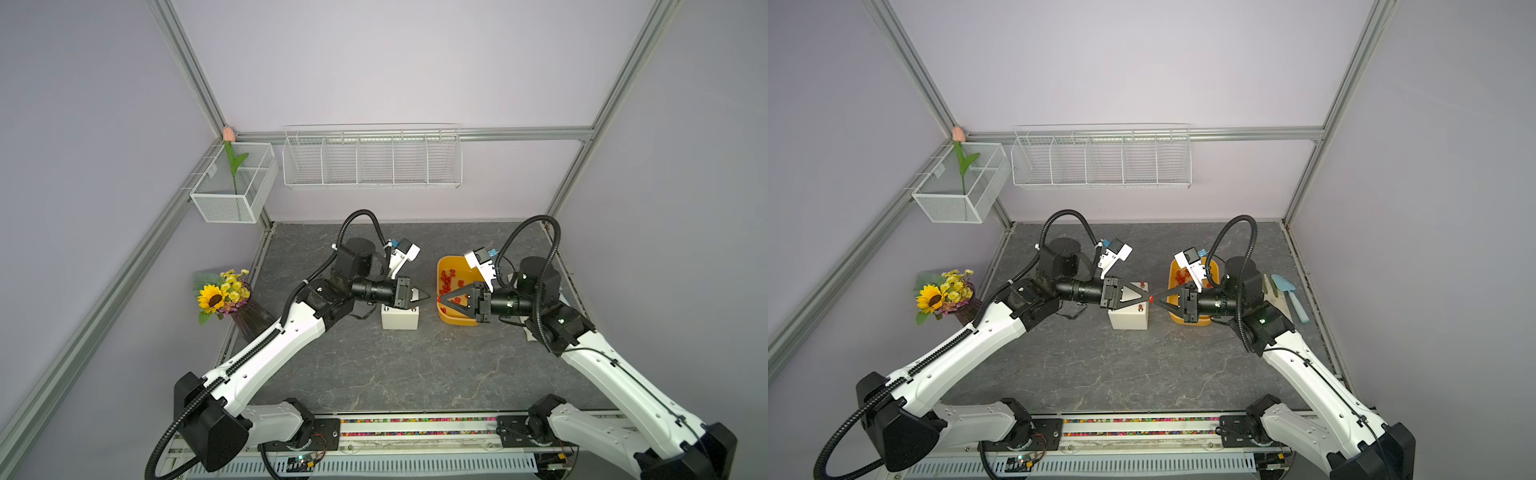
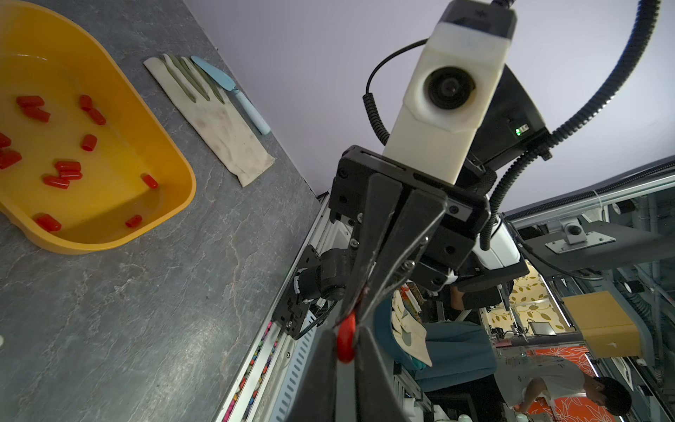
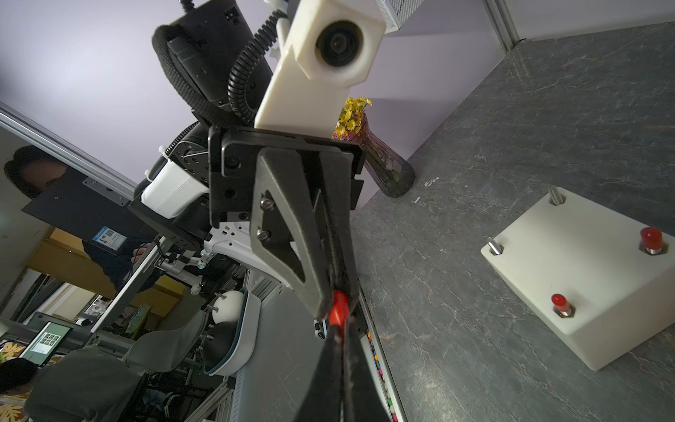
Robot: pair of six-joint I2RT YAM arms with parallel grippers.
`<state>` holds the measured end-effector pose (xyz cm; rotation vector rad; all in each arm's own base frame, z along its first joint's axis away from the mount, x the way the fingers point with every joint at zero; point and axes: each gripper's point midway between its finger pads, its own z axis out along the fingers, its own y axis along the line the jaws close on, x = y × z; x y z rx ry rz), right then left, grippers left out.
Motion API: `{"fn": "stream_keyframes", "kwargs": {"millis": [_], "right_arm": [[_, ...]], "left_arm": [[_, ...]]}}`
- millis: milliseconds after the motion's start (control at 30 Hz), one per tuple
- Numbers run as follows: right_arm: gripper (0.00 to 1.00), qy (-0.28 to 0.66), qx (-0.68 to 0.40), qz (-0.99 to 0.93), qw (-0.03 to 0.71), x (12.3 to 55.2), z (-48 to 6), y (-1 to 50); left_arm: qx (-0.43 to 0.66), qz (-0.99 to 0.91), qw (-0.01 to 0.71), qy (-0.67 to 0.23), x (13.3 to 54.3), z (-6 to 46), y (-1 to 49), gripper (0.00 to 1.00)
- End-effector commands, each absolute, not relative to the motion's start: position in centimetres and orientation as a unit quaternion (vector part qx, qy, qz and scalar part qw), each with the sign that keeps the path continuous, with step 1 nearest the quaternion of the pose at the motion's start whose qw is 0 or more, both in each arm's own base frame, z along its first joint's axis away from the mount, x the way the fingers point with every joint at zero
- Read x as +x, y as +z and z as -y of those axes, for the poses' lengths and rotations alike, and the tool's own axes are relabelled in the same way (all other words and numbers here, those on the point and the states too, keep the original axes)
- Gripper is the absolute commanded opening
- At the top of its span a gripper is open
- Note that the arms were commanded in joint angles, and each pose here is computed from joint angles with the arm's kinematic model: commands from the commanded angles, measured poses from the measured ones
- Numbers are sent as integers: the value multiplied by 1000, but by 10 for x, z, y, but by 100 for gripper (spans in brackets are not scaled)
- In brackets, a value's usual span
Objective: Cover the protruding screws with screw protection sleeves
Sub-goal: Attach the screw protection sleeve to the screw.
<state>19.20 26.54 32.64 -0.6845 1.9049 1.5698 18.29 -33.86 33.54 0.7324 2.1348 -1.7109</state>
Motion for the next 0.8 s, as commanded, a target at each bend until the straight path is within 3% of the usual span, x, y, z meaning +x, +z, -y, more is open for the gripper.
{"fn": "stream_keyframes", "kwargs": {"millis": [0,167,633,767], "right_arm": [[9,587,-266,-706,295,189,-266,335],[35,577,-253,-710,313,194,-259,336],[38,558,-226,-719,348,201,-239,338],[38,533,-218,-738,352,206,-234,317]], "left_arm": [[266,-739,170,-595,184,340,347,5],[264,-746,178,-585,185,338,345,6],[238,-781,212,-537,203,323,336,6],[227,-799,225,-510,212,316,330,6]]}}
